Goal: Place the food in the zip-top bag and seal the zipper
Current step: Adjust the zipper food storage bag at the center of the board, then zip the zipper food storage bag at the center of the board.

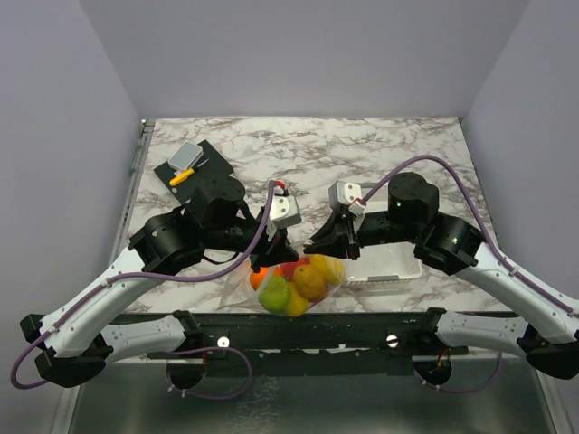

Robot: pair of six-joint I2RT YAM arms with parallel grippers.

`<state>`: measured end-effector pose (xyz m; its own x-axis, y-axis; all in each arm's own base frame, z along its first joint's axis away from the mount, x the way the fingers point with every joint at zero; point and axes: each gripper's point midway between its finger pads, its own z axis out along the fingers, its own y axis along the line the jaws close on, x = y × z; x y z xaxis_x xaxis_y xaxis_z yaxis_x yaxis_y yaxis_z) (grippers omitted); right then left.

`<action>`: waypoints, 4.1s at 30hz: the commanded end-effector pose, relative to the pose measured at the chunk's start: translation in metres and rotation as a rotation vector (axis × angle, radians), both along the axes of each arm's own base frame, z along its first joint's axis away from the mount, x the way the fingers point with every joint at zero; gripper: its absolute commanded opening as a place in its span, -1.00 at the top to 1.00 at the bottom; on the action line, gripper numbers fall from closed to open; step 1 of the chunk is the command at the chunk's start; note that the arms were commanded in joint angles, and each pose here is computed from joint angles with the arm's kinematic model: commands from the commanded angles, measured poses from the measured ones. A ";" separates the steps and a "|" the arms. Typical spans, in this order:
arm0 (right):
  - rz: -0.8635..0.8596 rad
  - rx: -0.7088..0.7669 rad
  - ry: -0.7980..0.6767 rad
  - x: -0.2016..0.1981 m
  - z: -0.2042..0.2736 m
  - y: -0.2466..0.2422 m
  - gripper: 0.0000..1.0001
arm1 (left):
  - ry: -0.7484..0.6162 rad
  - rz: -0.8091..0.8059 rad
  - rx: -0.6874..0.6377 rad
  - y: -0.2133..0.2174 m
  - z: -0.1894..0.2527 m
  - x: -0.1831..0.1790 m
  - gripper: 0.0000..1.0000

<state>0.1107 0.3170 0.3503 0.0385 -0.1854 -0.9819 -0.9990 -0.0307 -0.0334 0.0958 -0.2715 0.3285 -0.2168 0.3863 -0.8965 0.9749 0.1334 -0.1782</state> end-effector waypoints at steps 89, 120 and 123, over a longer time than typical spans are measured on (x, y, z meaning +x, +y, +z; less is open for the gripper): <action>-0.066 -0.001 0.034 0.003 0.023 -0.006 0.99 | -0.068 -0.066 -0.141 -0.019 0.036 -0.001 1.00; -0.508 0.209 -0.179 0.059 0.090 -0.057 0.99 | -0.053 0.028 -0.065 -0.011 0.012 0.012 1.00; -0.567 0.231 -0.197 0.067 0.095 -0.063 0.99 | -0.051 0.039 -0.059 -0.011 0.010 0.013 1.00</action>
<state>0.1540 0.2705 0.3898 0.0429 -0.1573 -0.9866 -0.9239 0.3695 -0.0991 0.1162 -0.2920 0.3669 -0.1104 0.2394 -0.9646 0.9870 0.1401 -0.0782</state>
